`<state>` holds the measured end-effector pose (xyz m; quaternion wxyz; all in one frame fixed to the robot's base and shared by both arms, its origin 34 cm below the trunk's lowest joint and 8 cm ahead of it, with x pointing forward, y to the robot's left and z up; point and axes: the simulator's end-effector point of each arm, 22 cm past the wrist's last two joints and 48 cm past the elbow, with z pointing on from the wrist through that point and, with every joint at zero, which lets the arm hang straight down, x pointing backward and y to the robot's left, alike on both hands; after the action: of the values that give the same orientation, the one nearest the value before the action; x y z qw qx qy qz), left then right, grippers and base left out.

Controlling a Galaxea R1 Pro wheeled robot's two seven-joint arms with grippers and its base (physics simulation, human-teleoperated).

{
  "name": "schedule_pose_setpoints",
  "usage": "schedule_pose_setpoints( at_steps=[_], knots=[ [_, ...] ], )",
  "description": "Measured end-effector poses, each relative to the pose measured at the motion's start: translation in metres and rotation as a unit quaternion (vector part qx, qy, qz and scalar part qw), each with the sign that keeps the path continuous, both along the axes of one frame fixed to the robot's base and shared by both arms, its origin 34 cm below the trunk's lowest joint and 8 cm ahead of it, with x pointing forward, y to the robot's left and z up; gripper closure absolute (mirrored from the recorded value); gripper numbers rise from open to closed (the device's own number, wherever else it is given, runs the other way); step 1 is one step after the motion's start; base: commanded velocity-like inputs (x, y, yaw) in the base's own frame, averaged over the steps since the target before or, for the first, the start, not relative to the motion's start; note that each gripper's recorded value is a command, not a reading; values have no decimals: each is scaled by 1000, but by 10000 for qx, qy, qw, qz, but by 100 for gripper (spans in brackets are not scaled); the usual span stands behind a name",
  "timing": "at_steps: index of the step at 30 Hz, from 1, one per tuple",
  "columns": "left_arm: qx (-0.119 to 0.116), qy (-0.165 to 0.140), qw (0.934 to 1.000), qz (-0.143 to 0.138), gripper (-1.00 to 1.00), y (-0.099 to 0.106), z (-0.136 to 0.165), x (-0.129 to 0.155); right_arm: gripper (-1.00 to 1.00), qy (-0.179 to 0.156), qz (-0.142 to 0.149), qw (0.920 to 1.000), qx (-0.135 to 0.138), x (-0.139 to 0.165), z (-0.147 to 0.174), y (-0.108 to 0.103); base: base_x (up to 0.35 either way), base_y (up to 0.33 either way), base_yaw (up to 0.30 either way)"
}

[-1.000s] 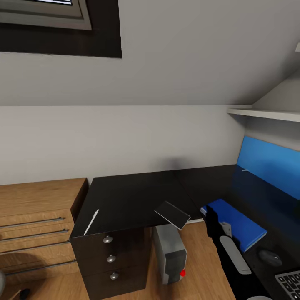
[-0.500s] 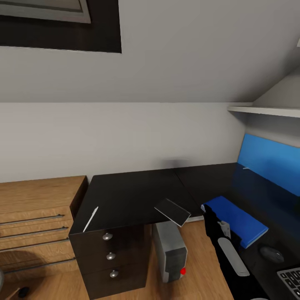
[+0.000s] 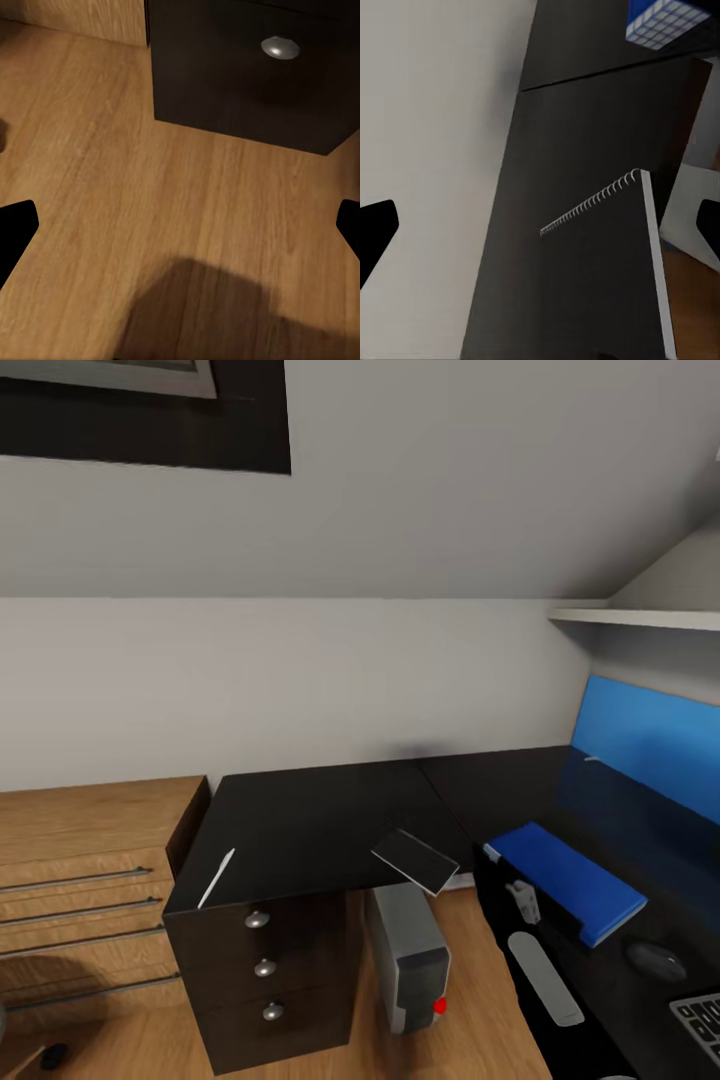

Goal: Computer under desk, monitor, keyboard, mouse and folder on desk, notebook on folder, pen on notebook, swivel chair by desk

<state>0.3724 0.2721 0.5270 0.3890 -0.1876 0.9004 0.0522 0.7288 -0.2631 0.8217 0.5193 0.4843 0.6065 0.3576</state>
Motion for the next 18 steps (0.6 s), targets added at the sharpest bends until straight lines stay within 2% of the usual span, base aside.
schedule_pose_setpoints(
  at_steps=[18],
  knots=[
    [2, -5, 10000, 6, -100, 0, -33, -3, -100, 99, 29, 9999, -22, -5, -42, 2, 0, 0, 0]
  ],
)
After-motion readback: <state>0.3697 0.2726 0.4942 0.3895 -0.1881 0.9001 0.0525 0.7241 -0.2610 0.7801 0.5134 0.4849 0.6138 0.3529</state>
